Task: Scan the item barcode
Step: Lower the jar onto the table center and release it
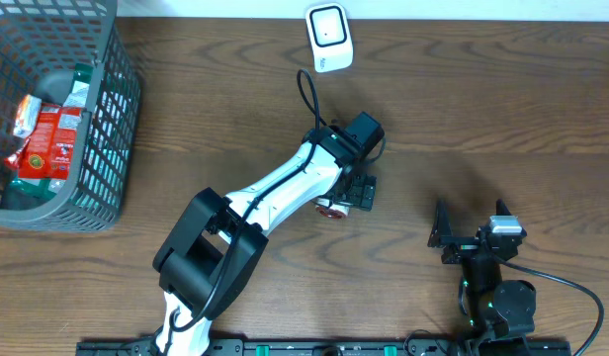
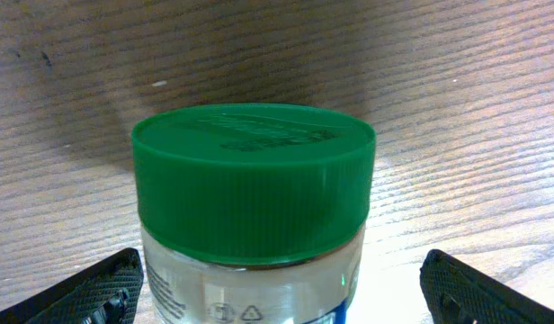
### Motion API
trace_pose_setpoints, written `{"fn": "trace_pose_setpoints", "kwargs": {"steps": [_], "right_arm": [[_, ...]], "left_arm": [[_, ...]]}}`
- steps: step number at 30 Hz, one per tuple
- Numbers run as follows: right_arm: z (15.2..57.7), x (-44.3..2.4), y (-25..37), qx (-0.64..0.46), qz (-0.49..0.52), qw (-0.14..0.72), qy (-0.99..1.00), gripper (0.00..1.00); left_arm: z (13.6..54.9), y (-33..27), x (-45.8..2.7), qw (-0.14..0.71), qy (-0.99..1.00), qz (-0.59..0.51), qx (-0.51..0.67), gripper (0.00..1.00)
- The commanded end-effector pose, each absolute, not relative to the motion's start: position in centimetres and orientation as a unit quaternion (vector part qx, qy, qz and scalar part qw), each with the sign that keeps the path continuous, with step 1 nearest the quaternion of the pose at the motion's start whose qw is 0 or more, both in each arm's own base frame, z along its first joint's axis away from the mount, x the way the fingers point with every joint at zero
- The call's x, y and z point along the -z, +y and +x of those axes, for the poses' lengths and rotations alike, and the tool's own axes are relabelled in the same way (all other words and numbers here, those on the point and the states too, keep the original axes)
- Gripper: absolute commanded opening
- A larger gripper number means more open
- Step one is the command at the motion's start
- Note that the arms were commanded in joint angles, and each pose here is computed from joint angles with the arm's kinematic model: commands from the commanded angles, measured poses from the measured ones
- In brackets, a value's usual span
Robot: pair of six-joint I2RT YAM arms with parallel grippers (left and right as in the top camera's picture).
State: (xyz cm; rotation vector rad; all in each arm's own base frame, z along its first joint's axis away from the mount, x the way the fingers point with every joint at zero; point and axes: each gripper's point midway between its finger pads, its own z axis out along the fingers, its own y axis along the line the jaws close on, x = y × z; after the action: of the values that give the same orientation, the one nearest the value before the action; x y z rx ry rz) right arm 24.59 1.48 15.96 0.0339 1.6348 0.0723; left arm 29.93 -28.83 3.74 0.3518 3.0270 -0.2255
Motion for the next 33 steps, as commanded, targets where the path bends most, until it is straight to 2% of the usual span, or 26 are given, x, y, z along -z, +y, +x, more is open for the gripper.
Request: {"fn": "trace_pose_setpoints", "kwargs": {"steps": [1,12,19,24,25,33], "right_arm": [[24.6,-15.9,1.0,-0.022,0.022,0.684,0.729,0.99],[24.6,-15.9,1.0,-0.022,0.022,0.684,0.729,0.99],[24.6,-15.9,1.0,-0.022,0.022,0.684,0.729,0.99],[24.6,-15.9,1.0,-0.022,0.022,0.684,0.729,0.99],[24.6,-15.9,1.0,-0.022,0.022,0.684,0.729,0.99],[24.6,-15.9,1.0,-0.022,0.022,0.684,0.729,0.99]], "left_arm": [[31.1,-27.8,-5.4,0.08,0.989,0.111,0.056,0.98],[32.6,-26.7,-12.9,0.185,0.973,0.122,0.065,0.98],[33.4,-23.9,-20.8,0.25,0.958,0.118,0.07,0.98],[35.1,-17.6,-27.0,0.296,0.952,0.056,0.05,0.98],[36.3,-13.8,-29.4,0.324,0.946,0.01,0.03,0.98],[39.0,2.0,-33.3,0.391,0.901,-0.183,-0.029,0.98]]}}
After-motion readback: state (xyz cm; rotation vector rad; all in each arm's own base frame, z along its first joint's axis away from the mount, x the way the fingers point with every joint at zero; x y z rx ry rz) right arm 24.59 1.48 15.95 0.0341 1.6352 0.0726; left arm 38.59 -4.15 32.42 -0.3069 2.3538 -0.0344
